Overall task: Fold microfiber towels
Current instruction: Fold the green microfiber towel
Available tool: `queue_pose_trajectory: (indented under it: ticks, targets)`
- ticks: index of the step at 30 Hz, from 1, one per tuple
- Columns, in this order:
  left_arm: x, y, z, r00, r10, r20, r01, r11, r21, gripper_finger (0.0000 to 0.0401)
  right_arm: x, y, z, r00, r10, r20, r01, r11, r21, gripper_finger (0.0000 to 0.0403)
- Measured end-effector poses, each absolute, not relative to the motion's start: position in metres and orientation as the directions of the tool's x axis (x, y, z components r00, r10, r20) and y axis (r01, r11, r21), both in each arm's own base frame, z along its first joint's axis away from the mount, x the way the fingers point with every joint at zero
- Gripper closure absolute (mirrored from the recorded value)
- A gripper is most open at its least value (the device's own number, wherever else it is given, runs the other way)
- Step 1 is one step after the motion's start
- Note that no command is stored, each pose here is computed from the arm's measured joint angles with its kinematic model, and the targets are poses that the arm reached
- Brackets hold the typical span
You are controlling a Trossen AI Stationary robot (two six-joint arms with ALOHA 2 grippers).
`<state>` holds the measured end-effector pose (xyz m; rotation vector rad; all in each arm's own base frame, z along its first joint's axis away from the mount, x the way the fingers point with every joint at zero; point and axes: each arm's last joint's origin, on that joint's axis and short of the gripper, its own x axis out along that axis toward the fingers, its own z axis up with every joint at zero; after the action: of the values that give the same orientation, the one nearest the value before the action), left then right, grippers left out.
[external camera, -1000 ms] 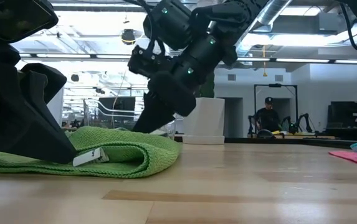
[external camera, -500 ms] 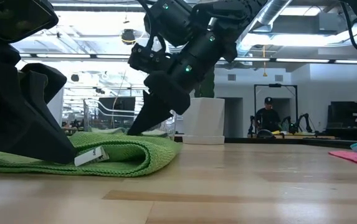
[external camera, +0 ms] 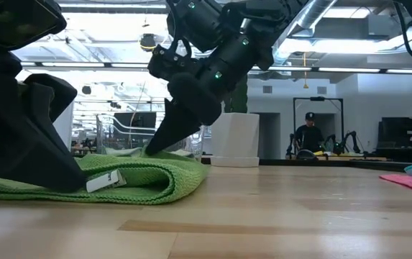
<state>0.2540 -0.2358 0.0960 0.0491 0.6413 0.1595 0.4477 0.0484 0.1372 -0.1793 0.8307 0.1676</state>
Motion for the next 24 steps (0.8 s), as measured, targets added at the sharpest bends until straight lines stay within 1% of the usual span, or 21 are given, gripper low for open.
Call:
queue_pose_trajectory:
  ticks: [5, 7, 10, 12, 14, 16, 17, 19, 21, 24]
  targets:
    - [0.252, -0.235, 0.109, 0.791, 0.136, -0.597, -0.116, 0.991, 0.073, 0.0401, 0.447, 0.048, 0.146, 0.681, 0.036, -0.732, -0.165, 0.981, -0.105, 0.0294]
    - [0.250, -0.235, 0.118, 0.796, 0.126, -0.592, -0.109, 0.992, 0.064, 0.0401, 0.445, 0.045, 0.157, 0.698, -0.002, -0.716, -0.128, 0.984, -0.127, 0.0274]
    - [0.245, -0.235, 0.132, 0.809, 0.129, -0.573, -0.111, 0.992, 0.067, 0.0401, 0.442, 0.043, 0.178, 0.730, -0.008, -0.684, -0.101, 0.988, -0.119, 0.0251]
    - [0.243, -0.233, 0.138, 0.822, 0.171, -0.543, -0.129, 0.985, 0.115, 0.0401, 0.437, 0.046, 0.197, 0.754, 0.002, -0.657, -0.095, 0.990, -0.107, 0.0243]
    - [0.241, -0.231, 0.144, 0.841, 0.248, -0.480, -0.165, 0.964, 0.208, 0.0401, 0.428, 0.055, 0.217, 0.780, 0.024, -0.626, -0.098, 0.992, -0.084, 0.0242]
    - [0.243, -0.227, 0.147, 0.849, 0.330, -0.412, -0.213, 0.928, 0.305, 0.0401, 0.414, 0.070, 0.224, 0.823, 0.063, -0.565, -0.105, 0.994, -0.043, 0.0246]
    - [0.245, -0.223, 0.147, 0.845, 0.358, -0.398, -0.224, 0.912, 0.344, 0.0401, 0.406, 0.079, 0.221, 0.847, 0.088, -0.524, -0.113, 0.993, -0.016, 0.0249]
    - [0.250, -0.211, 0.142, 0.828, 0.379, -0.413, -0.223, 0.899, 0.376, 0.0401, 0.390, 0.101, 0.205, 0.890, 0.133, -0.435, -0.130, 0.991, 0.039, 0.0257]
    - [0.257, -0.197, 0.134, 0.813, 0.370, -0.450, -0.204, 0.904, 0.376, 0.0401, 0.372, 0.121, 0.183, 0.931, 0.104, -0.350, -0.085, 0.994, 0.069, 0.0267]
    - [0.263, -0.177, 0.123, 0.818, 0.334, -0.468, -0.166, 0.917, 0.363, 0.0401, 0.359, 0.146, 0.150, 0.980, 0.036, -0.196, -0.015, 0.994, 0.105, 0.0284]
